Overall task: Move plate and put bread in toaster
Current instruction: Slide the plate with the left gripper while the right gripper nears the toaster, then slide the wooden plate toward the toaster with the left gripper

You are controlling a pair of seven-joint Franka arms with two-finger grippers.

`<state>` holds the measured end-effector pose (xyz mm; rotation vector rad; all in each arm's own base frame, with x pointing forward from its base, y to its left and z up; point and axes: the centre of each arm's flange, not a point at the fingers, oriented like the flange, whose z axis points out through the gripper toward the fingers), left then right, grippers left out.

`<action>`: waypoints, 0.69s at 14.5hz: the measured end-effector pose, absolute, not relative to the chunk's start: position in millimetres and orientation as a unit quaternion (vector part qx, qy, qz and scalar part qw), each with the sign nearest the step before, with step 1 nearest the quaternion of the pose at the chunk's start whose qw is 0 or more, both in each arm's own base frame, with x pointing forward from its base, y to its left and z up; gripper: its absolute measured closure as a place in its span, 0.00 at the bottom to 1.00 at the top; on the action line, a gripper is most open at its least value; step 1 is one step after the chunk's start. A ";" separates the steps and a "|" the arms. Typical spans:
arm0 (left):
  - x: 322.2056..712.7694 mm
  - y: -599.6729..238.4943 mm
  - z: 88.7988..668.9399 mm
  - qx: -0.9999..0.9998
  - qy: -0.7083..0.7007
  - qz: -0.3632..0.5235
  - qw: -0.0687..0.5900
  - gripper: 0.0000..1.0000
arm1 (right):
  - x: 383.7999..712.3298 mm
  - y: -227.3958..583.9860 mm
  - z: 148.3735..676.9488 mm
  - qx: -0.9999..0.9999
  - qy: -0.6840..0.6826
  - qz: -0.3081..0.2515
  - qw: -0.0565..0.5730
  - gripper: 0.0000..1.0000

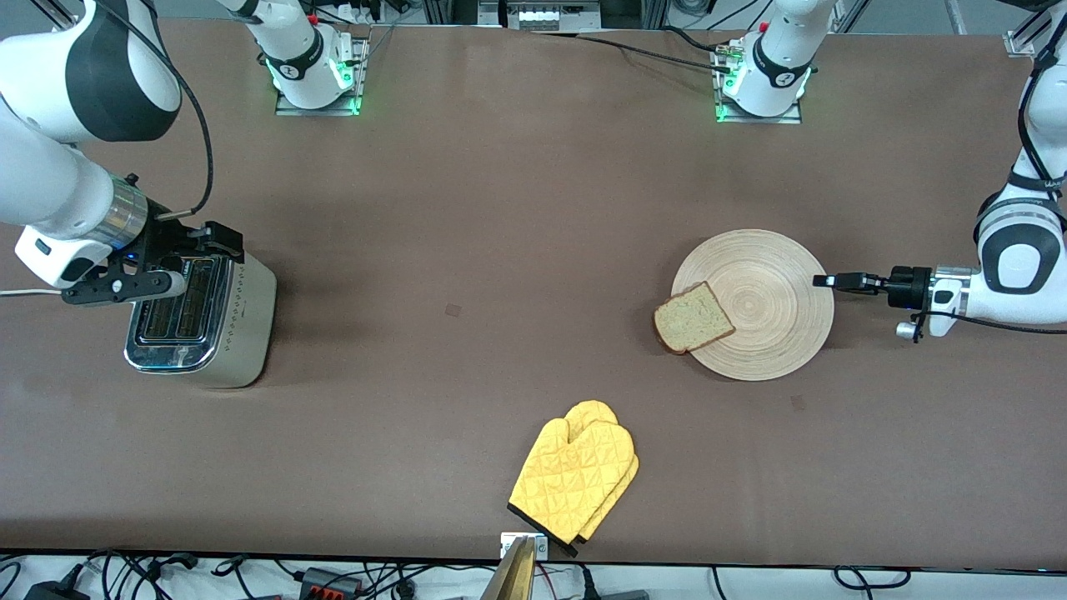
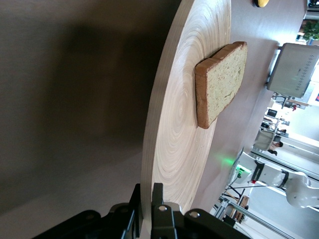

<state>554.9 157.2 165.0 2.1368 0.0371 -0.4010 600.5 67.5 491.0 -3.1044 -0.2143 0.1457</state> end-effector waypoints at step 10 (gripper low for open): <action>585.2 1.4 173.0 0.822 -0.003 -0.250 0.512 0.90 | 600.4 97.4 492.3 -0.995 -0.092 0.037 0.015 0.00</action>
